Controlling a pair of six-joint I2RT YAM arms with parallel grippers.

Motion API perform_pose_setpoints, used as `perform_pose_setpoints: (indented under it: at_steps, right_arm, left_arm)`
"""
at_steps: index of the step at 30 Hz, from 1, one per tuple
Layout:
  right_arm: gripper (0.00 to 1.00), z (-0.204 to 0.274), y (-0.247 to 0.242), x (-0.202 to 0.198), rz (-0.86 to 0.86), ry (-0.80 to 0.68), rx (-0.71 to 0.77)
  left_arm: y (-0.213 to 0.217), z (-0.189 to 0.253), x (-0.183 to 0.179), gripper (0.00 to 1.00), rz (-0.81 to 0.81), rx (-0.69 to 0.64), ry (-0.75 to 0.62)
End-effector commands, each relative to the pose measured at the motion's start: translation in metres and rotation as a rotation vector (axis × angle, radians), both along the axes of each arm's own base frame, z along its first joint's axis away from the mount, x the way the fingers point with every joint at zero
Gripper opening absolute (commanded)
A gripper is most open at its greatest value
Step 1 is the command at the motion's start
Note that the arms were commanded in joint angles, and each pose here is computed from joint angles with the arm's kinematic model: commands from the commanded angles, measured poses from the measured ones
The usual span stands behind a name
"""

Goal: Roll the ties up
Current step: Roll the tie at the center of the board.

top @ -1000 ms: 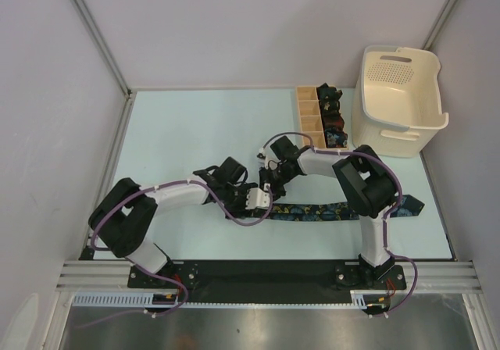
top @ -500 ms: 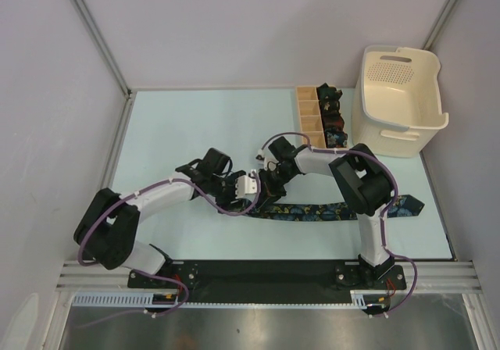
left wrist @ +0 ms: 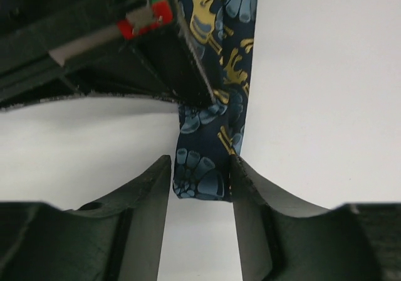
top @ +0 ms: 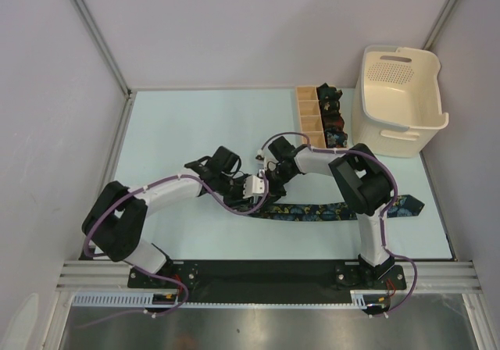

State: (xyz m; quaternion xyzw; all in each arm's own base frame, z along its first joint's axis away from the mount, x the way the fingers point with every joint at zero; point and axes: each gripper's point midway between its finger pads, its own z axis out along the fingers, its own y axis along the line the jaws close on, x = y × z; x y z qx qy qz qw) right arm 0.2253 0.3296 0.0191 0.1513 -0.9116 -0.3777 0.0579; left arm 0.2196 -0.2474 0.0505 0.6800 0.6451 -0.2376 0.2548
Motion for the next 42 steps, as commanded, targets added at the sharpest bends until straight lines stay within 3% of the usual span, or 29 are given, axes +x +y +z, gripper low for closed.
perform_pose_setpoints:
  at_steps: [1,6,11,18,21,25,28,42]
  right_arm:
    - [0.00,-0.027,-0.010,-0.003,0.025,-0.025,-0.101]
    - [0.00,-0.028,-0.010,-0.003,0.025,-0.023,-0.102]
    - [0.00,-0.027,-0.012,-0.003,0.031,-0.027,-0.099]
    - [0.00,-0.028,-0.012,-0.004,0.037,-0.023,-0.099]
    - [0.00,-0.028,-0.013,-0.004,0.036,-0.025,-0.102]
    - [0.00,-0.029,-0.012,-0.005,0.036,-0.025,-0.103]
    - [0.00,-0.029,-0.012,-0.004,0.033,-0.022,-0.104]
    - [0.00,-0.028,-0.011,-0.006,0.035,-0.007,-0.089]
  left_arm:
    - [-0.023,0.019,-0.006,0.46,-0.049,-0.064,0.007]
    - [-0.027,0.009,-0.007,0.44,-0.030,-0.032,0.027]
    - [-0.006,0.004,0.004,0.68,0.017,0.001,-0.002]
    - [0.007,-0.011,0.003,0.74,0.013,0.054,-0.001]
    - [0.006,-0.014,0.002,0.69,0.007,0.055,0.018]
    - [-0.002,0.005,-0.001,0.48,-0.012,-0.008,0.005]
    - [-0.010,0.015,-0.002,0.42,-0.015,-0.033,0.011]
    - [-0.044,-0.009,-0.020,0.39,0.021,0.027,0.113]
